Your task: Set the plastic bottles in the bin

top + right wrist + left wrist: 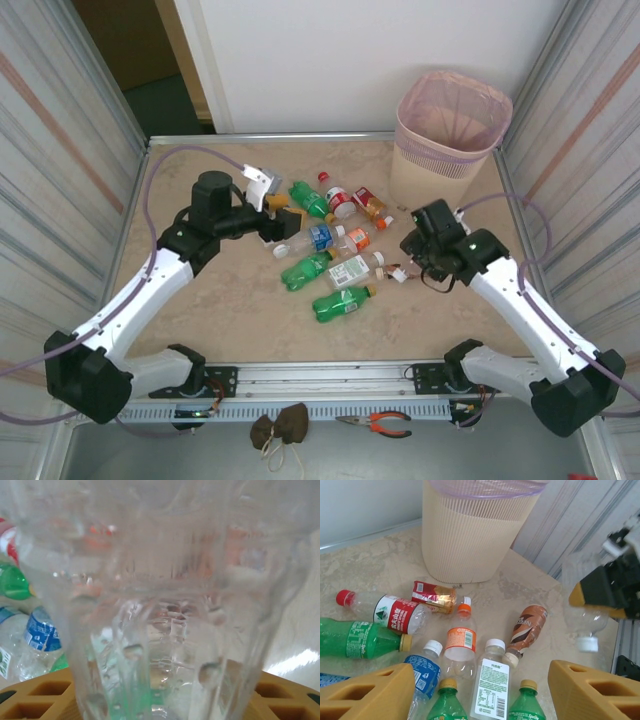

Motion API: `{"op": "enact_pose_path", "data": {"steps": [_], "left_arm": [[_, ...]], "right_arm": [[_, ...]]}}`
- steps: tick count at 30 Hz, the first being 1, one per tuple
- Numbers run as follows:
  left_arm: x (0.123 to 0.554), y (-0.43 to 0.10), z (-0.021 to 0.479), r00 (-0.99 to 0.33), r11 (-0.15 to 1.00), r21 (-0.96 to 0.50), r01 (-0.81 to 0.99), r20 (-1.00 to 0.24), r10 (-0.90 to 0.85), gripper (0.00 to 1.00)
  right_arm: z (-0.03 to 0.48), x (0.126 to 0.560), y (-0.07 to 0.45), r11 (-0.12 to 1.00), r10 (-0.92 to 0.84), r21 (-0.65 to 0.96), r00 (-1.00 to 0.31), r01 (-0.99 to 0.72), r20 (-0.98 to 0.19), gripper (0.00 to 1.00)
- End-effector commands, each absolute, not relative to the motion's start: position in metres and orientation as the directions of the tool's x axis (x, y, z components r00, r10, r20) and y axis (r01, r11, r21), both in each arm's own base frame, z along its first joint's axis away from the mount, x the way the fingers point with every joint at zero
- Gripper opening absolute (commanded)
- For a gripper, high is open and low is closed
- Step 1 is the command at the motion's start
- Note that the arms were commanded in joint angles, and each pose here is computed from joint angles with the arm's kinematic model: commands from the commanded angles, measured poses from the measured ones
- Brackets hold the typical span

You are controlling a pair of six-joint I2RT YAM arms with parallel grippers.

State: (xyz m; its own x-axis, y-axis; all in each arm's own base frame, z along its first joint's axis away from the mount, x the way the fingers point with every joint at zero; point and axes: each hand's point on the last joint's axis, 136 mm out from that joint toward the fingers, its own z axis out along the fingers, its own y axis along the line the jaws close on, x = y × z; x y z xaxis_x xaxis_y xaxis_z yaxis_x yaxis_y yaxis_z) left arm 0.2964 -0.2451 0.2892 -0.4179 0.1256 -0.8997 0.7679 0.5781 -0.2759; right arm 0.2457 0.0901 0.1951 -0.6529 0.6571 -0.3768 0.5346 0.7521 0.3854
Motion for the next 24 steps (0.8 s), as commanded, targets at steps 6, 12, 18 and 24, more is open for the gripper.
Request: {"op": "enact_pose_path", "data": {"steps": [6,12,18,24], "left_arm": [[0.314,-0.243,0.292,-0.443,0.625,-0.299,0.721,-0.893,0.083,0.70],[0.318,-0.243,0.293,-0.463,0.632,-0.321,0.705,-0.884,0.067,0.70],[0.315,-0.242,0.299,-0.464,0.630,-0.327,0.704,-0.884,0.061,0.69],[0.311,-0.239,0.303,-0.460,0.636,-0.332,0.697,-0.887,0.042,0.69]], "right_arm": [[0.266,0.296,0.068,0.927,0.370,0.285,-0.712,0.244,-0.596,0.57],[0.322,0.338,0.061,0.929,0.358,0.329,-0.625,0.167,-0.694,0.56],[0.372,0.380,0.048,0.933,0.351,0.334,-0.530,0.132,-0.772,0.57],[0.402,0.417,0.025,0.935,0.354,0.319,-0.460,0.155,-0.814,0.57]]}}
